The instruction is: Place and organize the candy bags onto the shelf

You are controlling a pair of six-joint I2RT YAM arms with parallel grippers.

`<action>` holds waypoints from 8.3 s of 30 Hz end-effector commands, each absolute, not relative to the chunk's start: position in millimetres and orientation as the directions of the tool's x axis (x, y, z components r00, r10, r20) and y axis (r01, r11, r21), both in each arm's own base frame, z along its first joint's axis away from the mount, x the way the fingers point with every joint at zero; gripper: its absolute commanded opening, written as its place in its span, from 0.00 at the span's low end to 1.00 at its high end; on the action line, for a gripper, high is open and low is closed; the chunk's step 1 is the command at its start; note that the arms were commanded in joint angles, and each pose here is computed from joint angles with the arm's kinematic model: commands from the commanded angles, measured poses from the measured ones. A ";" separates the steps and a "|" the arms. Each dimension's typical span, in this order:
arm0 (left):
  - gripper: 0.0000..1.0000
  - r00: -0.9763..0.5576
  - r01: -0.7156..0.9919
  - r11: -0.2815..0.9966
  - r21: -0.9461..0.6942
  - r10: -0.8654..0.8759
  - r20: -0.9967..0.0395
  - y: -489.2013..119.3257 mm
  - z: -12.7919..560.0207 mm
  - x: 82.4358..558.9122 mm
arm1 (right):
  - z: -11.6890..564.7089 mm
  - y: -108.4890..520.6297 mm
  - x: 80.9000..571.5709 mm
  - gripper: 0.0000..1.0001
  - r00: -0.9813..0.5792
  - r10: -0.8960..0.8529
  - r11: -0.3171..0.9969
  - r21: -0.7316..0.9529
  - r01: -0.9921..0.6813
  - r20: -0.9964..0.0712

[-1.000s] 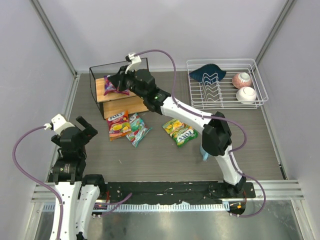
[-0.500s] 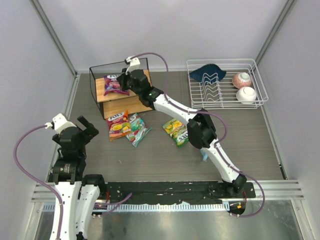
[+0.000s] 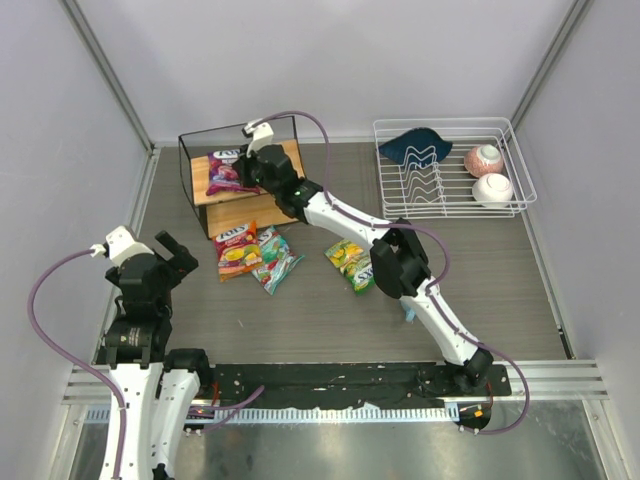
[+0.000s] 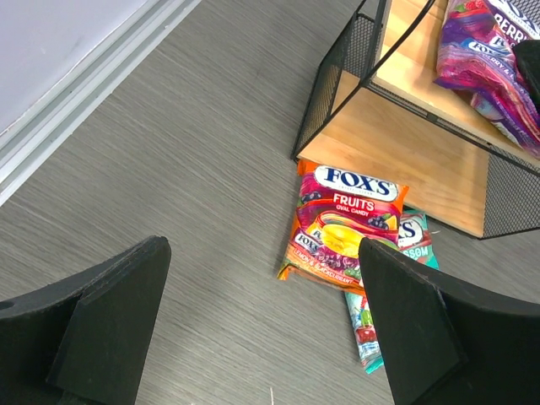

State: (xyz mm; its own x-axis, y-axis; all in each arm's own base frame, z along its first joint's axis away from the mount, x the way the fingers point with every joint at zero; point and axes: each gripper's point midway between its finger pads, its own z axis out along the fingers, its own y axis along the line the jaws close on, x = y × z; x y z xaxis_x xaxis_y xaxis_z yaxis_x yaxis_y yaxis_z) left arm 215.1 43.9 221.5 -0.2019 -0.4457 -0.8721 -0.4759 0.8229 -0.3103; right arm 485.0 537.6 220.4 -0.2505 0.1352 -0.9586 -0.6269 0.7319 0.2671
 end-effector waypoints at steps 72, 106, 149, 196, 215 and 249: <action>1.00 -0.195 -0.417 0.849 -0.324 -0.431 -0.881 36.3 228.0 224.3 | 244.2 462.6 286.1 0.67 -0.313 0.133 0.636 0.324 -0.701 -0.940; 1.00 -0.197 -0.406 0.854 -0.324 -0.428 -0.882 34.5 227.8 225.4 | 101.4 512.4 339.8 0.73 -0.552 0.156 0.724 0.475 -0.500 -0.819; 1.00 -0.198 -0.393 0.859 -0.330 -0.429 -0.882 32.1 227.9 225.6 | 109.7 514.4 314.7 0.01 -0.574 0.099 0.644 0.492 -0.586 -0.813; 1.00 -0.199 -0.384 0.861 -0.333 -0.429 -0.881 30.7 228.4 225.9 | 374.6 405.6 350.7 0.01 -0.315 0.009 0.491 0.279 -0.826 -0.949; 1.00 -0.215 -0.364 0.870 -0.333 -0.426 -0.879 26.6 227.5 227.1 | 361.1 434.4 434.7 0.01 -0.347 -0.019 0.469 0.298 -0.832 -0.938; 1.00 -0.211 -0.356 0.873 -0.333 -0.422 -0.882 25.9 228.3 226.6 | 339.9 415.9 501.2 0.48 -0.255 -0.001 0.641 0.195 -0.743 -0.967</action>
State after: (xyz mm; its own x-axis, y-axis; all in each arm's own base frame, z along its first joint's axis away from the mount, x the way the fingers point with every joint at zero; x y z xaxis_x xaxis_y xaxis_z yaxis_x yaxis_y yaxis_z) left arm 222.5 27.1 220.3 -0.2373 -0.4381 -0.8671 -0.3842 0.8621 -0.3304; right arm 482.9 425.3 279.0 -0.4223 -0.0885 -0.9021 -0.7410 0.6069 0.2874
